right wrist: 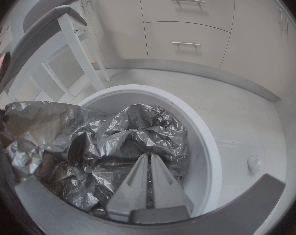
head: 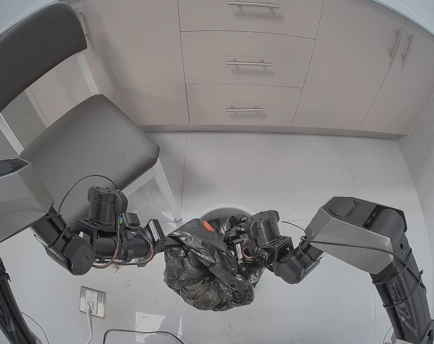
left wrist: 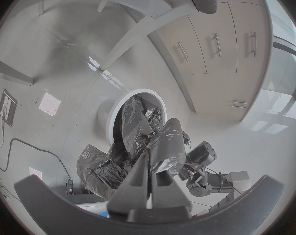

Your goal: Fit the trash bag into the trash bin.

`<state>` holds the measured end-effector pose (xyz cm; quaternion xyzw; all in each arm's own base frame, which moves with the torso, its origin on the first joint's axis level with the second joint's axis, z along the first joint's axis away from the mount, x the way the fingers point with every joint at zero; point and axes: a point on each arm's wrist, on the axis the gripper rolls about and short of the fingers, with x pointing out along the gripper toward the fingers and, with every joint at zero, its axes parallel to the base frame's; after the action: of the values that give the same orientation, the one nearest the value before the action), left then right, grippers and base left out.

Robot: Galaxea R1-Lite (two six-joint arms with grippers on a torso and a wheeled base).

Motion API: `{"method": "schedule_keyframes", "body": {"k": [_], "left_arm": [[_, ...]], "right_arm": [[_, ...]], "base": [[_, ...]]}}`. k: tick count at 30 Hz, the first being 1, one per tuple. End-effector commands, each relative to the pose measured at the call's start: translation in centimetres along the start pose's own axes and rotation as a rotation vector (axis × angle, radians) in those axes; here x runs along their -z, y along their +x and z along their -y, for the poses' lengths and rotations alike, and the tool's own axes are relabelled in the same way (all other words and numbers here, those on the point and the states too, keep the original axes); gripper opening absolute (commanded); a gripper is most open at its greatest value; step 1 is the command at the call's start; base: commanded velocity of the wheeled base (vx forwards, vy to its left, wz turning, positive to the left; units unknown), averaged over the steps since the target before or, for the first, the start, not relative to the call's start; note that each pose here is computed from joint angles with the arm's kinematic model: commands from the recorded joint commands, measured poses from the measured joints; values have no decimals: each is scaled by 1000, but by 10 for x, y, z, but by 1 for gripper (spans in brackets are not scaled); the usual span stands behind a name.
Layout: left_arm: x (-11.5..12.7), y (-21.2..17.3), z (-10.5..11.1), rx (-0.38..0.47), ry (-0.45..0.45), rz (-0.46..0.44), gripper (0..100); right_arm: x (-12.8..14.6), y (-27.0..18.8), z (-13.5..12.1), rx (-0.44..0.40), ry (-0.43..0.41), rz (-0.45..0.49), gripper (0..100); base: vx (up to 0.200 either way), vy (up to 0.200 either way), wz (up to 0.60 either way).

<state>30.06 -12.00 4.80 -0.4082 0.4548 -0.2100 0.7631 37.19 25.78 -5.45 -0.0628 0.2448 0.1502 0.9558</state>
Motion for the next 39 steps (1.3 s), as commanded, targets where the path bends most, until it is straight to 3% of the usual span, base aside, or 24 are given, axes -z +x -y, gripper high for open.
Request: {"method": "schedule_keyframes", "body": {"k": [1,14,24,28,33,35,37,38,39], "left_arm": [[0,1,-1,-2,-2,-3,0],[2,1,0,-1,2,-6,0],[2,1,0,-3,1,-6,0],[2,1,0,-1,2,-6,0],[2,0,1,2,3,-4,0],[2,0,1,2,3,-4,0],[1,-1,2,2,3,-2,0],[1,-1,2,2,3,-2,0],[1,-1,2,3,1,-3,0]], "right_arm": [[3,15,3,15,11,-19,0],[-18,35,15,-15,52,-92,0],[-29,40,15,-17,56,-91,0],[-50,17,15,-20,68,-91,0],[-93,-41,15,-43,156,-66,0],[-94,-45,15,-45,158,-65,0],[-103,-78,17,-61,166,-57,0],[-102,-84,17,-62,165,-59,100],[-101,-92,19,-62,163,-65,100]], "base": [[0,0,0],[0,0,0],[0,0,0],[0,0,0],[0,0,0],[0,0,0],[0,0,0],[0,0,0],[0,0,0]]}}
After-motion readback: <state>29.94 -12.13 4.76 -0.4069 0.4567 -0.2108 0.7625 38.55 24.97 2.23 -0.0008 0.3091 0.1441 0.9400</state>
